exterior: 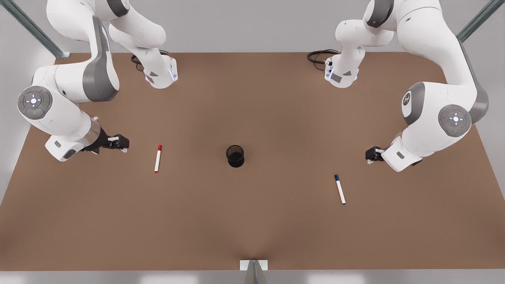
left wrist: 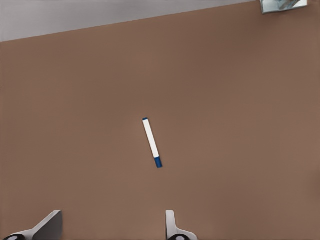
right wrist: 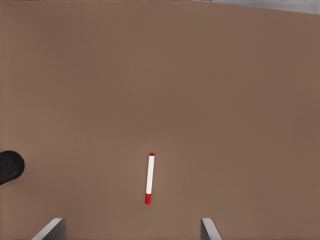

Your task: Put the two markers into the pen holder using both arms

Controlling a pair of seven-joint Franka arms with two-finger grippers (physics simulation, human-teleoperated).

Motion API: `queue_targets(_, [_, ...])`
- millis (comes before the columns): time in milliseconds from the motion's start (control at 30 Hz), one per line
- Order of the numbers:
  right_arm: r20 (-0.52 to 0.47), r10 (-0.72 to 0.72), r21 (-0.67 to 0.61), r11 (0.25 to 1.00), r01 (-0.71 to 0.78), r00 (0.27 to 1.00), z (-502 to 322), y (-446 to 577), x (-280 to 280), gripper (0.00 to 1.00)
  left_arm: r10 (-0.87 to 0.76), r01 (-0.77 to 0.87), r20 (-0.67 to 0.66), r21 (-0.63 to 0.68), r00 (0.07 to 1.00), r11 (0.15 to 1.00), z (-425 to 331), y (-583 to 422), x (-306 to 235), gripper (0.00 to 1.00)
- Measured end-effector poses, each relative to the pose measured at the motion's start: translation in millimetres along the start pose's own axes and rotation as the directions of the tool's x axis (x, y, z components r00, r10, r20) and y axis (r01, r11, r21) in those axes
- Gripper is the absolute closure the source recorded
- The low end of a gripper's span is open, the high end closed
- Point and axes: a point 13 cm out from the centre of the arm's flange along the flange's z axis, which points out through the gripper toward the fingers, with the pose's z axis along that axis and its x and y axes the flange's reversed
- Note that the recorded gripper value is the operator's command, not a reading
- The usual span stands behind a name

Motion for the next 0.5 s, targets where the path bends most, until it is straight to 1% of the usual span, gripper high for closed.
queue_targets(100, [0.009, 0.006, -0.001, 1.0, -0.006, 1.0, -0.3, 0.2, -2.2, 0.0, -0.005, 0.005, -0.004, 0.001, 1.0, 1.0, 15.2, -4.9, -7.0, 0.0])
queue_targets(133, [0.008, 0.006, -0.002, 1.0, -0.006, 1.0, 1.7, 0.9, -3.2, 0.0, -0.007, 0.007, -0.026, 0.002, 1.0, 1.0, 37.4, -11.5, -12.0, 0.0])
queue_targets(200, [-0.015, 0.003, -0.012, 1.0, -0.003, 1.0, 23.0, 4.1, -11.4, 0.0, -0.027, 0.027, -0.088, 0.004, 0.996, 1.0, 104.6, -16.2, -18.5, 0.0])
queue_targets(267, [-0.06, 0.021, -0.026, 0.999, -0.022, 0.998, 60.1, -6.5, -21.4, 0.0, -0.071, 0.071, -0.131, 0.001, 0.989, 0.997, 168.8, -5.5, -10.5, 0.0])
queue_targets(367, [-0.137, 0.025, -0.033, 0.999, -0.029, 0.99, 120.2, -8.6, -17.5, 0.0, -0.146, 0.148, -0.121, 0.003, 0.982, 0.989, 242.3, 20.8, -18.0, 0.0])
queue_targets(433, [-0.178, -0.001, -0.02, 1.0, -0.003, 0.984, 144.4, 12.8, 9.3, 0.0, -0.195, 0.197, -0.086, 0.009, 0.977, 0.98, 270.8, 37.3, -28.9, 0.0])
queue_targets(500, [-0.214, -0.031, -0.015, 0.999, 0.028, 0.976, 176.0, 42.2, 31.2, 0.0, -0.214, 0.215, -0.043, 0.014, 0.976, 0.977, 286.7, 27.1, -42.7, 0.0])
